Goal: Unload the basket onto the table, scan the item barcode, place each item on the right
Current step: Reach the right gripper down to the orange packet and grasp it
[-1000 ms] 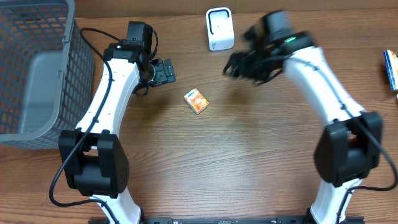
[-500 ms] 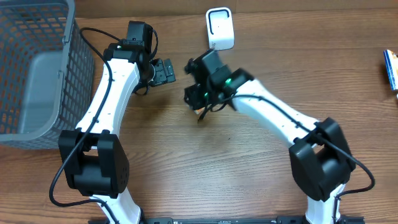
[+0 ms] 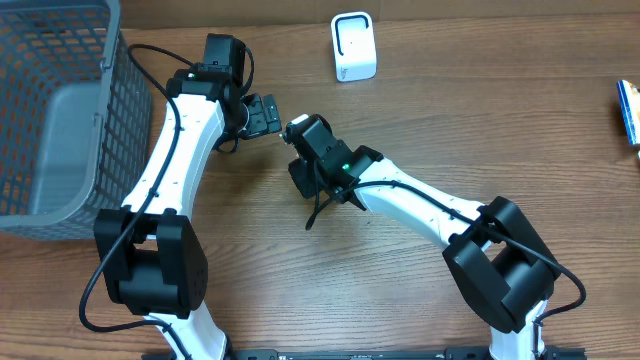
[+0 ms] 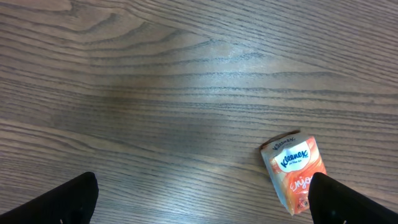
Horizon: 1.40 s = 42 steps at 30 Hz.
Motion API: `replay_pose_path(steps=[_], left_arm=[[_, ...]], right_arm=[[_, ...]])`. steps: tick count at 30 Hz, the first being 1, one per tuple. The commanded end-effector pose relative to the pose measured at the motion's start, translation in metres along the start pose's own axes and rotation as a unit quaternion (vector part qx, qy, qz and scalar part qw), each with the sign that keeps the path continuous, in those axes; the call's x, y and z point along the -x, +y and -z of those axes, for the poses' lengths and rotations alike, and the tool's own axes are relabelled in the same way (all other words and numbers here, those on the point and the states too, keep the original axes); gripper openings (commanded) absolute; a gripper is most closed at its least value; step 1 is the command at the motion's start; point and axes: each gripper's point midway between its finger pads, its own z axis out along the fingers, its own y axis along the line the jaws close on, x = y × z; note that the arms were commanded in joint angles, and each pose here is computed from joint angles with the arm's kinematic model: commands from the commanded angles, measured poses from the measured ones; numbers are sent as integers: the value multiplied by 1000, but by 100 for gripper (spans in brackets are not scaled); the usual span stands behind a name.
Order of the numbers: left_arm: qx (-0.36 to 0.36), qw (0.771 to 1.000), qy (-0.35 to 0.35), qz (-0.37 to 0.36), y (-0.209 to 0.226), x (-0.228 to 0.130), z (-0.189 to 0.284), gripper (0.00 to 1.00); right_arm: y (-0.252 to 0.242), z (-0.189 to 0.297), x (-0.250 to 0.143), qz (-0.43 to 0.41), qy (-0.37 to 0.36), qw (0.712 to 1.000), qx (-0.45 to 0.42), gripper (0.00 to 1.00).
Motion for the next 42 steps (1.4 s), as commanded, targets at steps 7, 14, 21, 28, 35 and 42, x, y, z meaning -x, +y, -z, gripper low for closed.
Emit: replay_pose_path(steps=[7, 14, 21, 28, 35, 42], left_arm=[[-2, 1000, -12, -9, -3, 6, 7, 100], [-2, 1000, -12, -9, -3, 6, 7, 100], [-2, 1000, -12, -9, -3, 6, 7, 100], [-2, 1000, -12, -9, -3, 6, 7, 100], [-2, 1000, -12, -9, -3, 6, 7, 100], [-2, 1000, -12, -9, -3, 6, 7, 100]], right_arm=[[-9, -11, -16, -14, 3, 1000, -14, 41], [-10, -25, -25, -14, 9, 1000, -14, 41], [-19, -44, -35, -19, 20, 999, -24, 40], [-42, -44, -32, -36, 17, 998, -42, 27], [-80, -41, -33, -71, 21, 993, -89, 41], [-107, -38, -31, -83, 14, 988, -129, 42]])
